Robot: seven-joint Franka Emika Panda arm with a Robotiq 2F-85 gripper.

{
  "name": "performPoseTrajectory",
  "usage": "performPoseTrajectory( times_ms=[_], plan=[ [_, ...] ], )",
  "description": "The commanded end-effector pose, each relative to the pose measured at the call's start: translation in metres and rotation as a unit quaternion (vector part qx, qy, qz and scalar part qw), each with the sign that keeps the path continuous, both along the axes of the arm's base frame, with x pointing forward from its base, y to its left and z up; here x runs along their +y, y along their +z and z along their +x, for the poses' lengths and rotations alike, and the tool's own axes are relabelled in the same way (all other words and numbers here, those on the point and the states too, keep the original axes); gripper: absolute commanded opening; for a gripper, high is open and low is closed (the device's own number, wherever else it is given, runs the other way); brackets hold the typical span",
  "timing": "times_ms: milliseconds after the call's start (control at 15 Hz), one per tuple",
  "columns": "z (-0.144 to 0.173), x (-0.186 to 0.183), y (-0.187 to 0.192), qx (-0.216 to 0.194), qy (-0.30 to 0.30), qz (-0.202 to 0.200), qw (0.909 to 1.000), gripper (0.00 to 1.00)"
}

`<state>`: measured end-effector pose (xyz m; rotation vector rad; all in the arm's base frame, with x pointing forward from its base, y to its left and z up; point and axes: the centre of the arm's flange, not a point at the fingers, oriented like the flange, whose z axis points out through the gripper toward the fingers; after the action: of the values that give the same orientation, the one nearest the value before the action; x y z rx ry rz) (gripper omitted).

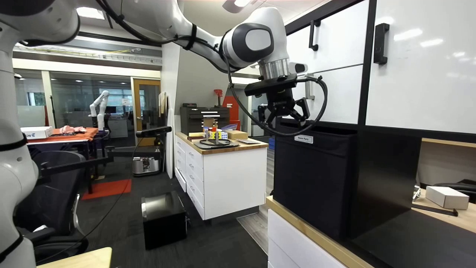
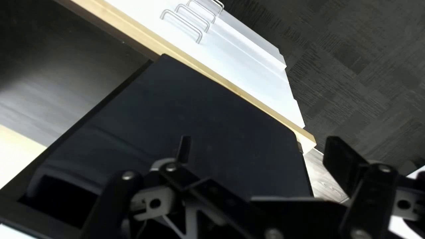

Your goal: Pull out the black storage bin from underneath the cabinet

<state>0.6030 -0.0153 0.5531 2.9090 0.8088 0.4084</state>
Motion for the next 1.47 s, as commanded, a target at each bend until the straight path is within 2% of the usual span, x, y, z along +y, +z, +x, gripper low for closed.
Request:
performPoseTrajectory(
  times_ms=[0, 267, 533, 1067, 1267, 1333, 1400],
  plan=[
    [0.015, -0.012, 0.024, -0.037, 0.046, -0.032, 0.9977, 1.0],
    [0.014, -0.022, 0.023, -0.077, 0.087, -0.044, 0.9922, 1.0],
    [0.027, -0.032, 0.007, -0.111, 0.111, -0.059, 0.9858, 1.0],
    [0.055, -0.032, -0.039, -0.14, 0.153, -0.061, 0.9764, 1.0],
    [0.054, -0.031, -0.038, -0.15, 0.17, -0.076, 0.971, 1.0],
    [0.054, -0.03, -0.039, -0.149, 0.176, -0.076, 0.9701, 0.75],
    [0.053, -0.029, -0.039, -0.15, 0.182, -0.078, 0.9687, 0.73]
  ],
)
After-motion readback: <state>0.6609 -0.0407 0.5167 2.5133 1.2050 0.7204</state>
